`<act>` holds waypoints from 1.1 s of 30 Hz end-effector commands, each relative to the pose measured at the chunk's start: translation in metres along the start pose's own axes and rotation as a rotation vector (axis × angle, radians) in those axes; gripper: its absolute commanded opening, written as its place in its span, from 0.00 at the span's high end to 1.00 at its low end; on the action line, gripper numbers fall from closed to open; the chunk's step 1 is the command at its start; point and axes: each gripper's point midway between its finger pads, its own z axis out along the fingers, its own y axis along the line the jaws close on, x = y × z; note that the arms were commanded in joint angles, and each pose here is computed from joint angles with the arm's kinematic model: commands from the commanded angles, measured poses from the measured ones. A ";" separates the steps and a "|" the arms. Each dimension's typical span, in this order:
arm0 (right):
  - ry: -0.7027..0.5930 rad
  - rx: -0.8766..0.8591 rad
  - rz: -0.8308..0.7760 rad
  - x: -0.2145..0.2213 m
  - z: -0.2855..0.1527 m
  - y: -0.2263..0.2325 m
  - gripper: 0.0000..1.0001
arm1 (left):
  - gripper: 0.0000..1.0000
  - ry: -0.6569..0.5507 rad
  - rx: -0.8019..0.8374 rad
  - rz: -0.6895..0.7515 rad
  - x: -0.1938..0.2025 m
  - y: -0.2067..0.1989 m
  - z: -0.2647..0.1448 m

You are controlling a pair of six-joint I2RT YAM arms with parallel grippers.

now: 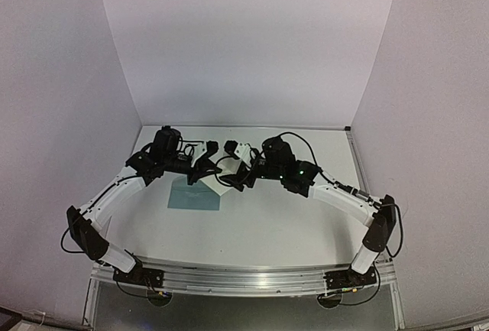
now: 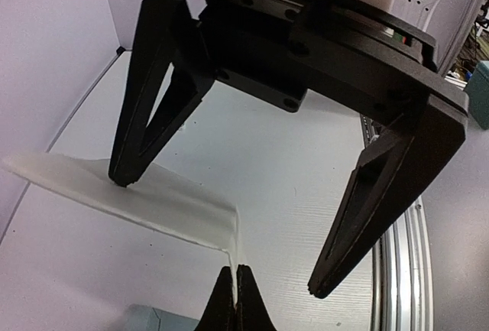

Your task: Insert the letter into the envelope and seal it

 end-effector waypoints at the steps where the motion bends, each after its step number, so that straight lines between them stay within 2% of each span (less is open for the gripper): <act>1: -0.025 -0.011 -0.035 -0.005 0.010 -0.003 0.10 | 1.00 -0.045 0.040 0.089 -0.017 -0.012 -0.010; 5: -0.009 -0.029 -0.049 0.003 0.013 0.001 0.16 | 1.00 -0.052 0.040 0.133 -0.020 -0.012 -0.011; 9: -0.003 -0.036 -0.059 0.007 0.016 0.002 0.37 | 1.00 -0.059 0.057 0.143 -0.022 -0.014 -0.010; 11: -0.001 -0.040 -0.064 0.008 0.017 0.002 0.43 | 1.00 -0.061 0.069 0.143 -0.022 -0.015 -0.009; 19: 0.027 -0.059 -0.068 0.024 0.018 0.007 0.54 | 1.00 -0.067 0.073 0.177 -0.025 -0.016 -0.011; 29: 0.031 -0.072 -0.063 0.027 0.016 0.010 0.84 | 1.00 -0.063 0.074 0.180 -0.025 -0.015 -0.011; 33: 0.032 -0.068 -0.061 0.027 0.014 0.010 1.00 | 1.00 -0.055 0.056 0.180 -0.023 -0.013 -0.011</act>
